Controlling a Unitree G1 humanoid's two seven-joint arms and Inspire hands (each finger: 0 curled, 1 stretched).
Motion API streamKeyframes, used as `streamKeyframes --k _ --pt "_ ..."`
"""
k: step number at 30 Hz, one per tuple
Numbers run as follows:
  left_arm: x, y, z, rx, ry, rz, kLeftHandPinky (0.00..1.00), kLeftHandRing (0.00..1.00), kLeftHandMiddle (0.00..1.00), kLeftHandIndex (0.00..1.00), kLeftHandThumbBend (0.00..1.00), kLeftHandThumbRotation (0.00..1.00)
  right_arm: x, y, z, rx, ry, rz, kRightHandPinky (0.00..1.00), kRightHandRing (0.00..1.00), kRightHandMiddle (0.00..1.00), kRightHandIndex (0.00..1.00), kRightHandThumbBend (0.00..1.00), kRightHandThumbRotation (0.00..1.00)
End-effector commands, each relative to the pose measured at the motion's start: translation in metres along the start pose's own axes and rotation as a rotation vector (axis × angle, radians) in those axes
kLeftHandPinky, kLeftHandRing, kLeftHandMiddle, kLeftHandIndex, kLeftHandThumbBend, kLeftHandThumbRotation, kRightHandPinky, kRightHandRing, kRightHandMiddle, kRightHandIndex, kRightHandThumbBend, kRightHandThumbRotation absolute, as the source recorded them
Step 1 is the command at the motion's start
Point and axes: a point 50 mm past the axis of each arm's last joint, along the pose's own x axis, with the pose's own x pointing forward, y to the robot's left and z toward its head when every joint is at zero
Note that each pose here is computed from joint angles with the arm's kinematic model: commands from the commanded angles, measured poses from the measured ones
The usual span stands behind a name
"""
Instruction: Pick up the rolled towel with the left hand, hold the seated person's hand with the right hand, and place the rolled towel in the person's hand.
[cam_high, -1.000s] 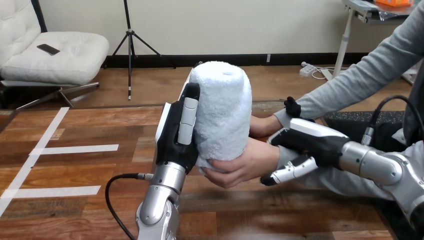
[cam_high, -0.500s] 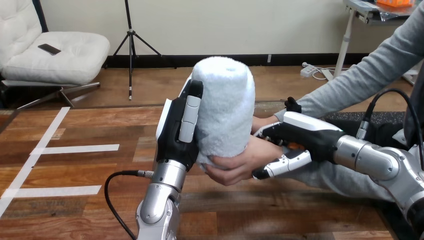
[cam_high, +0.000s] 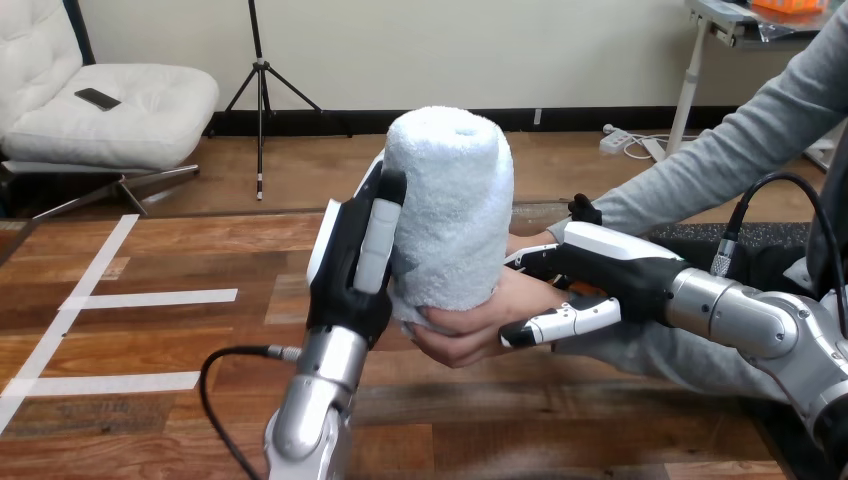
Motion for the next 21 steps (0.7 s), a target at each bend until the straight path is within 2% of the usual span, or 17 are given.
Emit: streamKeyframes --k 1,6,12,21 --pt "-0.006 0.002 0.014 0.030 -0.078 -0.003 0.90 0.91 0.92 0.90 1.00 0.89 -0.004 -0.023 0.010 -0.017 -0.052 -0.084 0.69 0.80 0.82 0.84 1.00 0.86" --pt "-0.014 0.005 0.019 0.023 -0.103 0.001 0.90 0.92 0.92 0.90 1.00 0.90 -0.006 -0.023 0.009 -0.002 -0.056 -0.099 0.68 0.80 0.82 0.84 1.00 0.88" --pt "-0.024 0.008 0.024 -0.003 -0.133 0.013 0.91 0.92 0.92 0.89 1.00 0.98 -0.011 -0.021 0.007 0.003 -0.057 -0.119 0.68 0.80 0.83 0.85 1.00 0.93" --pt "-0.040 0.015 0.033 -0.009 -0.136 0.054 0.90 0.90 0.90 0.88 1.00 1.00 -0.021 -0.018 0.004 0.025 -0.064 -0.173 0.68 0.81 0.84 0.85 1.00 0.99"
